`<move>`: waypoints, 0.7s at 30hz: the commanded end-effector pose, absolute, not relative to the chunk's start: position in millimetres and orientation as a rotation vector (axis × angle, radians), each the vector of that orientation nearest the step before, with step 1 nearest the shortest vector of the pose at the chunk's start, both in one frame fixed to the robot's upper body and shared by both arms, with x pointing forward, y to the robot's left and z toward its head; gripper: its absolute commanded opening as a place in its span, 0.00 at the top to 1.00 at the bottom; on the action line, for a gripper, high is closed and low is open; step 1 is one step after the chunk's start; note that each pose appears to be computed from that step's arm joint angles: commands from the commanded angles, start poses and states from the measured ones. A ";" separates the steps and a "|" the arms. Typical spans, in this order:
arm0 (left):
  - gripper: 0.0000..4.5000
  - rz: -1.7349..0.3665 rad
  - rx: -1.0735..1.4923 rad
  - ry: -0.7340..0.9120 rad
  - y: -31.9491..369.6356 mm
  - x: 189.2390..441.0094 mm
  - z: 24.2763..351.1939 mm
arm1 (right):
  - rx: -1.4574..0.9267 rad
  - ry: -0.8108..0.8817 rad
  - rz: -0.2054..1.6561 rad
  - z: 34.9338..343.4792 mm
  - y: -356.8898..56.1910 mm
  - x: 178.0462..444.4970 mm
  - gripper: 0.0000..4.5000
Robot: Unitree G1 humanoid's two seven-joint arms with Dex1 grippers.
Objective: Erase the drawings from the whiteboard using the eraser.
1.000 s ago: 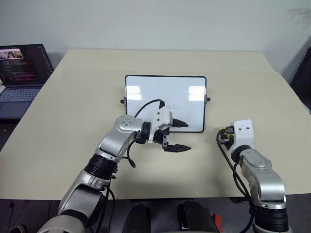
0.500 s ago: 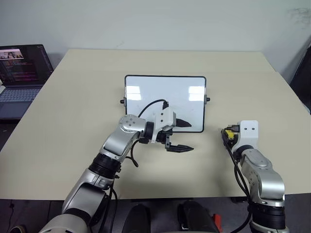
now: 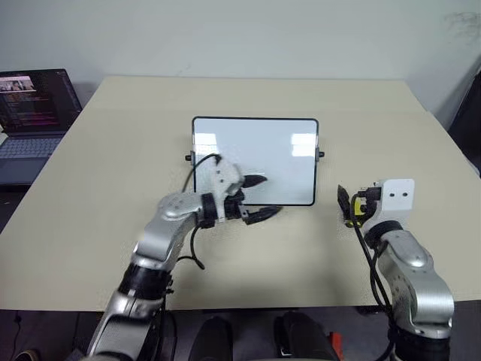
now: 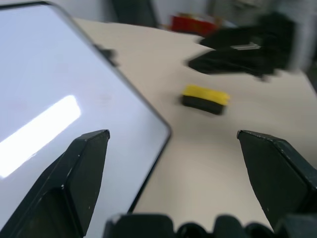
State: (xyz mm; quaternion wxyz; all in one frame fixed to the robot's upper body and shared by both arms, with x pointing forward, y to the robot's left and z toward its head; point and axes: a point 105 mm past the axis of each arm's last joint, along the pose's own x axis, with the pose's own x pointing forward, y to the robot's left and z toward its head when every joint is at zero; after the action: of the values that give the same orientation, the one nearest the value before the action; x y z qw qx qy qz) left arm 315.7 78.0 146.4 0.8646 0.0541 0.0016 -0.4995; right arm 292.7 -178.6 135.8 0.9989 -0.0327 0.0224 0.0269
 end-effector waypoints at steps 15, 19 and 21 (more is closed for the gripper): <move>0.00 -0.136 0.078 -0.067 215.2 286.3 110.8 | 0.024 -0.069 -0.082 95.0 -203.6 223.3 0.01; 0.00 -0.125 0.072 -0.074 211.4 288.4 113.7 | 0.006 -0.077 -0.065 96.4 -204.6 221.2 0.01; 0.00 -0.120 0.074 -0.069 208.5 285.9 112.4 | -0.005 -0.072 -0.062 96.3 -206.6 218.2 0.01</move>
State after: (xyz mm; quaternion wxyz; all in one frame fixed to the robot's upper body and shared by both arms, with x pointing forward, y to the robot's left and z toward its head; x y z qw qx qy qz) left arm 289.5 213.7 99.5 0.9978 0.0284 -0.0086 -0.0592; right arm 221.1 -204.0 84.0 0.9994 0.0047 -0.0111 -0.0329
